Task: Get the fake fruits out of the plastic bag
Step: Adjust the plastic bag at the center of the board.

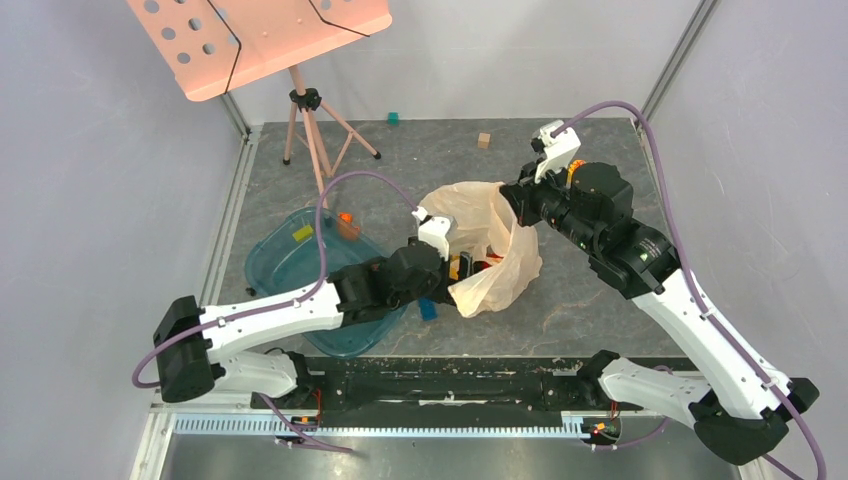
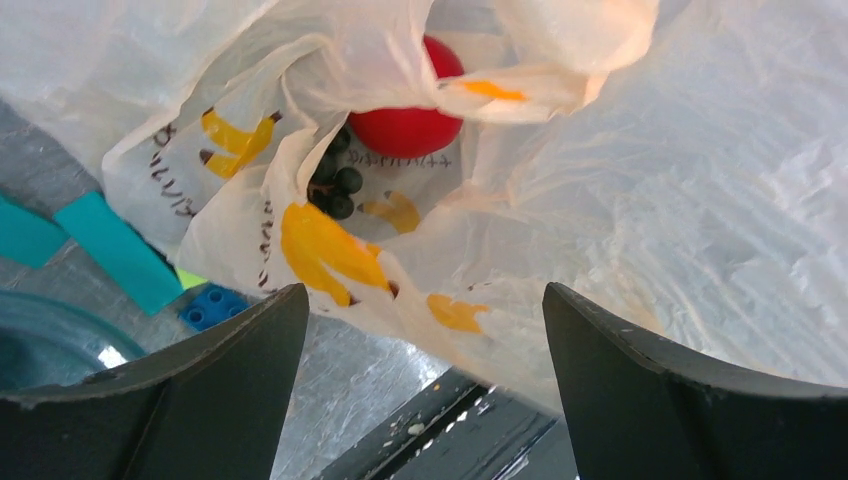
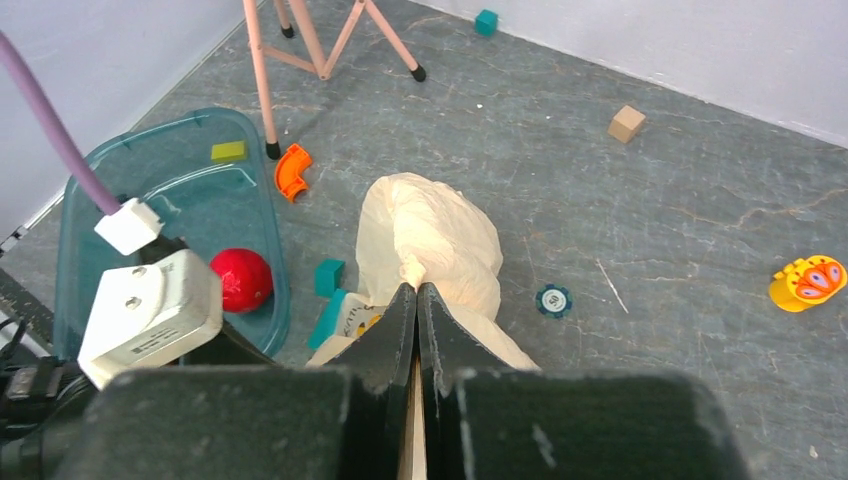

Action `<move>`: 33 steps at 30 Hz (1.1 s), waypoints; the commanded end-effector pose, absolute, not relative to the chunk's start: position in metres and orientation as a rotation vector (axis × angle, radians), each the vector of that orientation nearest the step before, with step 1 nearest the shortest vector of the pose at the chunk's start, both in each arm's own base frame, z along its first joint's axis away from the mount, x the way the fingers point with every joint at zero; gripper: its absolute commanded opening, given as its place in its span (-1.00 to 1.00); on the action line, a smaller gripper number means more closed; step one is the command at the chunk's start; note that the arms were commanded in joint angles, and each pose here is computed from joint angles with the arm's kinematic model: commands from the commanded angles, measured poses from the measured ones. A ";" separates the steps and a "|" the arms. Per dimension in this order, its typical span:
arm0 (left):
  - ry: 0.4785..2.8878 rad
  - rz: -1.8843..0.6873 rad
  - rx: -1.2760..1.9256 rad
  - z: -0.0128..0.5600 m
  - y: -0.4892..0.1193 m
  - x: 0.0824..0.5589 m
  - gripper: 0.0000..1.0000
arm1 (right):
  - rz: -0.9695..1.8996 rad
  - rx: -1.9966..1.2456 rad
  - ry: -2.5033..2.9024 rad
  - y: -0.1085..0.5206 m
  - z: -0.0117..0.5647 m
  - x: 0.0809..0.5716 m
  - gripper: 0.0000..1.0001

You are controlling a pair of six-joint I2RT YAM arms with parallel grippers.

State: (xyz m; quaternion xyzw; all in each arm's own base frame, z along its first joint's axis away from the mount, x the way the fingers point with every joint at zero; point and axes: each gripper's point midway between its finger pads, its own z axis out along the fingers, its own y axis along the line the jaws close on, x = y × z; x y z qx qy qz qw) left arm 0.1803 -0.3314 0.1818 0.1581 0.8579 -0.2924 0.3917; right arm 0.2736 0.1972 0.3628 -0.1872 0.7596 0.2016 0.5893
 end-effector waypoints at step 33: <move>1.398 -0.713 0.457 0.267 -0.363 0.201 0.99 | 0.852 -0.642 1.620 0.235 0.382 0.212 -1.00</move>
